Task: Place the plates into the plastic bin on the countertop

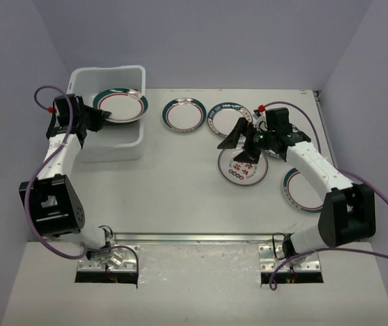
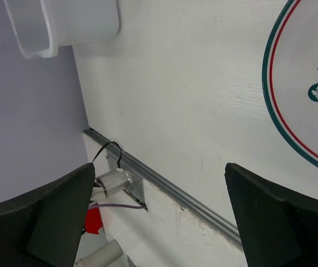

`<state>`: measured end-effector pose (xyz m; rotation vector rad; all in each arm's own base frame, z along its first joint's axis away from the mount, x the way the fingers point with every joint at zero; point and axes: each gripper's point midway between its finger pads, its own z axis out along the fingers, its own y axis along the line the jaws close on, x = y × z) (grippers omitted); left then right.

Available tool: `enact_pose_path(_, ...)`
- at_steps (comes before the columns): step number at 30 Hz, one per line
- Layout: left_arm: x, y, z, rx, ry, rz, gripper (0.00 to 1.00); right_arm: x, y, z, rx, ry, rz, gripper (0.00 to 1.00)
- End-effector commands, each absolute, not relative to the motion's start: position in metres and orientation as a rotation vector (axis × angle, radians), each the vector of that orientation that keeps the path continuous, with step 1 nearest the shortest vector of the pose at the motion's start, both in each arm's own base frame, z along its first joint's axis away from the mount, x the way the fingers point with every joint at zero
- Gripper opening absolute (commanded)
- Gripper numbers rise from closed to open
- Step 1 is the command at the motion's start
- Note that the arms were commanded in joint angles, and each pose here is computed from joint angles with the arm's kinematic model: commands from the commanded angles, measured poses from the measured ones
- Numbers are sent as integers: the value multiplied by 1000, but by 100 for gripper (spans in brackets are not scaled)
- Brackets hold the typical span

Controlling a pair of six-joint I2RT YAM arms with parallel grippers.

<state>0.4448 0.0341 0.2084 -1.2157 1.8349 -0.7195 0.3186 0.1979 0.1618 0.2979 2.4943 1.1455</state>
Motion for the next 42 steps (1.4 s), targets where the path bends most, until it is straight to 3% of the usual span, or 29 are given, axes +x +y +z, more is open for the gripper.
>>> enact_pose_path(1, 495, 93, 224, -1335, 1609, -591, 0, 311, 190, 169, 320, 2439, 1103, 99)
enact_pose_path(9, 575, 126, 159, -1431, 1695, -518, 0, 295, 183, 170, 311, 2424, 1075, 99)
enact_pose_path(11, 589, 128, 158, -1434, 1700, -532, 5, 292, 183, 168, 308, 2431, 1074, 99)
enact_pose_path(12, 596, 130, 162, -1434, 1691, -538, 11, 291, 182, 168, 310, 2433, 1069, 99)
enact_pose_path(14, 599, 131, 162, -1438, 1687, -537, 41, 291, 181, 167, 308, 2432, 1060, 99)
enact_pose_path(16, 602, 132, 163, -1433, 1691, -513, 65, 292, 181, 169, 294, 2427, 1056, 99)
enact_pose_path(17, 602, 131, 162, -1428, 1699, -508, 70, 292, 180, 168, 296, 2433, 1043, 99)
enact_pose_path(19, 605, 128, 169, -1399, 1716, -490, 100, 294, 177, 167, 292, 2443, 1015, 99)
enact_pose_path(35, 560, 98, 101, -1452, 2118, -278, 100, 295, 138, 149, 364, 2590, 655, 99)
enact_pose_path(42, 556, 98, 146, -1303, 2120, -277, 100, 289, 115, 136, 582, 2578, 493, 99)
